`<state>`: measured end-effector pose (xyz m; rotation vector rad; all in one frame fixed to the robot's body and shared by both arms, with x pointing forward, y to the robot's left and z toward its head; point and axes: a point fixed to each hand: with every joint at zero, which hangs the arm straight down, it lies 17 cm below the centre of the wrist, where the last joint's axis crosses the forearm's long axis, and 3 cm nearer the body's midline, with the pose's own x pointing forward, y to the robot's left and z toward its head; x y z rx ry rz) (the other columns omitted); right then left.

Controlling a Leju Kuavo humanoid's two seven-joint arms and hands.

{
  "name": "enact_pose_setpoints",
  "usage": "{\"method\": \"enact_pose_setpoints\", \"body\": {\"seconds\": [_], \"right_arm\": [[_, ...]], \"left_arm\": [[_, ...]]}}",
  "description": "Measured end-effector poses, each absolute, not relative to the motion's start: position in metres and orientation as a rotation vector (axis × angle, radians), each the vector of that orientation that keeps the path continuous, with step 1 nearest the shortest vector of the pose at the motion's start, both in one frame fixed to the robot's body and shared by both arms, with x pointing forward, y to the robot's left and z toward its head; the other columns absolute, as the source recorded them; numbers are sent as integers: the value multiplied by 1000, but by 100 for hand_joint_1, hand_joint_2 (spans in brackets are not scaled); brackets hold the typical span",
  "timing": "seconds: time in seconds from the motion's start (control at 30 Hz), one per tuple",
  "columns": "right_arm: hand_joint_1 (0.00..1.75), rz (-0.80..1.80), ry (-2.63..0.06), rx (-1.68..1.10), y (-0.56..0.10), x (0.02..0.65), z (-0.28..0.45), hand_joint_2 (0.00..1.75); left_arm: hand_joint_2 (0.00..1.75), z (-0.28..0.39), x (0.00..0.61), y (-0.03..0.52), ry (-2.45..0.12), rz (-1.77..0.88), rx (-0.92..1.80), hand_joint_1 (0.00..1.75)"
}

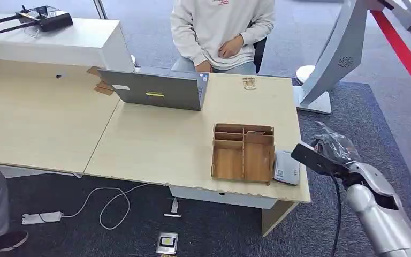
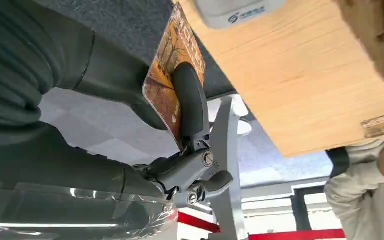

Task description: Pass the card to the sensor for recognition and then transmit it.

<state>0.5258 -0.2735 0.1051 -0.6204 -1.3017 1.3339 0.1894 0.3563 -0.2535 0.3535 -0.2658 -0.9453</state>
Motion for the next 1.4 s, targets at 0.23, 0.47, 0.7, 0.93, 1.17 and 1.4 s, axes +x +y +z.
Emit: {"method": "enact_pose_setpoints", "body": {"seconds": [0.23,0.47,0.7,0.93,1.17,1.4], "right_arm": [[175,1372,-1347,-565,-231,516,103,175],[175,1381,-1382,-574,-214,516,103,175],[175,1399,-1403,-548,-203,517,99,175],[175,1436,-1372,-496,-188,513,76,175],[175,1417,-1331,-541,-205,524,69,175],[175,1402,-1271,-591,-239,533,60,175]], "left_arm": [[175,-252,196,353,-273,-959,358,0],[175,-252,197,350,-274,-955,354,0],[175,-252,197,351,-265,-943,357,0],[175,-252,196,352,-250,-932,358,0],[175,-252,194,353,-243,-914,359,0],[175,-253,189,357,-236,-907,362,0]]}}
